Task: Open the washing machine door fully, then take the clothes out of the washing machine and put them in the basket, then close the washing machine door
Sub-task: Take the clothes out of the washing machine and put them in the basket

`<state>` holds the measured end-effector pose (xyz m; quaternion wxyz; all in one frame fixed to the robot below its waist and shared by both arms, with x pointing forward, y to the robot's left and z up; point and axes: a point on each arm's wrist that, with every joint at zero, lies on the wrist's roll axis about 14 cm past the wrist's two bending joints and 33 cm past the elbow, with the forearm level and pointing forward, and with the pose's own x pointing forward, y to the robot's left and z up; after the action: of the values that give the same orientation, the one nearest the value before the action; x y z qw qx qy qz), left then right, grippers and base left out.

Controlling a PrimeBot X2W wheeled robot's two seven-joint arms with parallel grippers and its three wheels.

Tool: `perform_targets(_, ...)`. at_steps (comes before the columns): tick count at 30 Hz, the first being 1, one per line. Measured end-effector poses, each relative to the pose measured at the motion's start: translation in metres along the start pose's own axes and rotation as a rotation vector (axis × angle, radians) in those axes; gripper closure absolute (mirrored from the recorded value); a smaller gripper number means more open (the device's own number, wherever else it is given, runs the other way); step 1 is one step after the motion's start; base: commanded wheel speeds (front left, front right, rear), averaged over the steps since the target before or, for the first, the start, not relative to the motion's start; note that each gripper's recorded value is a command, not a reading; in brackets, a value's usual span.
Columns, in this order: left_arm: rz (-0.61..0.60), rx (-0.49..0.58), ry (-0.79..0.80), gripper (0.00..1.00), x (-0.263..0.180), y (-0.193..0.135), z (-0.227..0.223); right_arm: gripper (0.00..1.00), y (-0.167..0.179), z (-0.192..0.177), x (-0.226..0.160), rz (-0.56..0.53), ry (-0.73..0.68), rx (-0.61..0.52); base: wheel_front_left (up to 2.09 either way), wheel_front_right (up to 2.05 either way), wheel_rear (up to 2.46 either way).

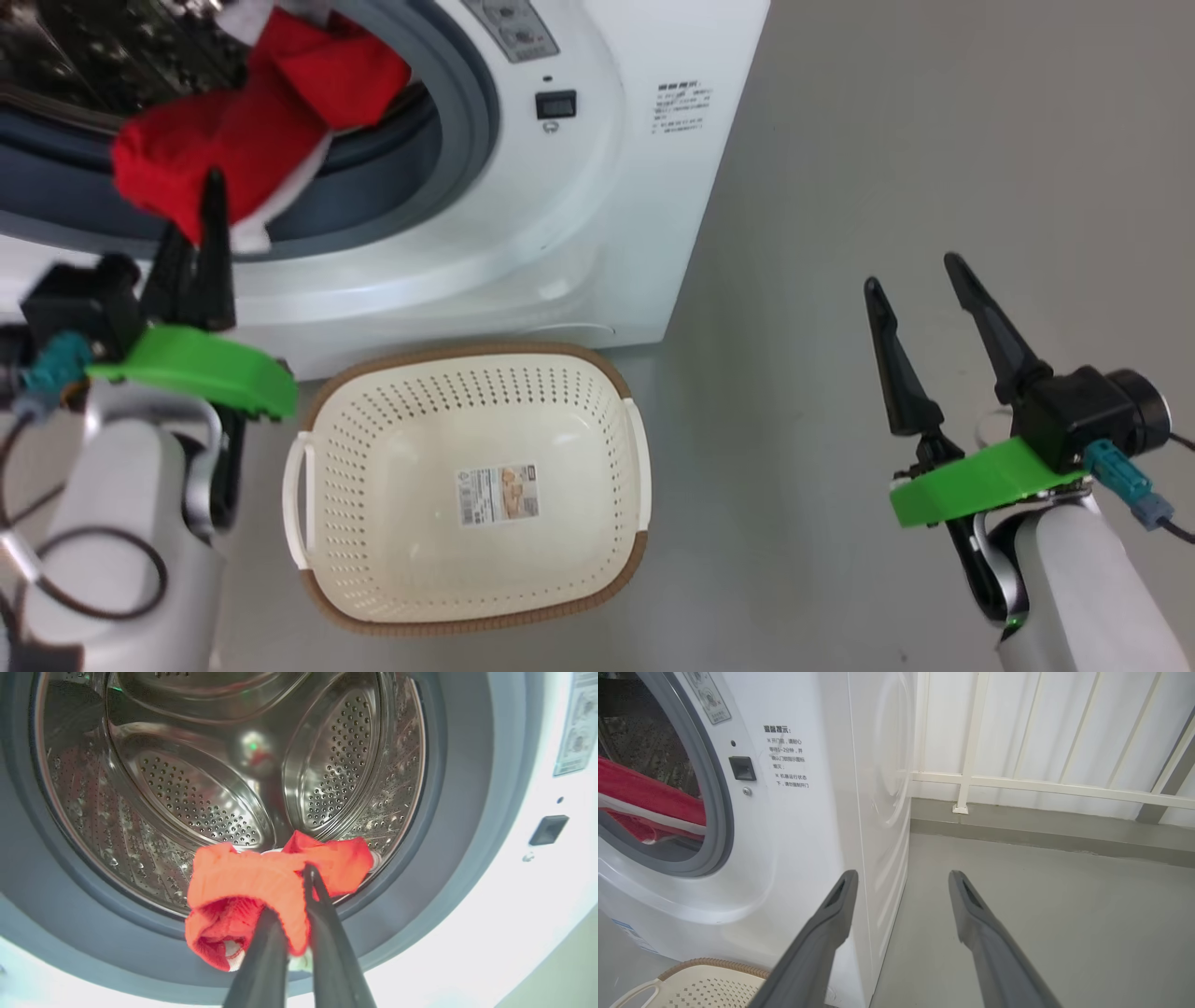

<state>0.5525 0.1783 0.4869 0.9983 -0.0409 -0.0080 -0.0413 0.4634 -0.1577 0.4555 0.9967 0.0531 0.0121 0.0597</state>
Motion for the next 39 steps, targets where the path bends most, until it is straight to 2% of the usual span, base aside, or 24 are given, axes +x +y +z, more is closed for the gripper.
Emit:
perform_targets(18,-0.003,-0.008,-0.041,1.0,-0.102,-0.015,0.026,0.0,0.013,0.03,-0.039,0.015,-0.05,-0.001,0.0,0.0,0.0)
perform_targets(27,-0.013,-0.05,-0.041,1.0,-0.133,-0.024,0.039,0.0,0.017,0.037,-0.051,0.023,-0.067,0.0,0.0,0.0,0.0)
perform_targets(33,-0.057,-0.14,0.046,1.0,-0.137,-0.044,0.018,0.0,0.017,0.031,-0.049,0.023,-0.052,0.004,0.0,0.0,0.0)
perform_targets(39,-0.107,-0.247,0.222,1.0,-0.138,-0.068,-0.038,0.0,0.015,0.019,-0.044,0.021,-0.021,0.008,0.0,0.0,0.0)
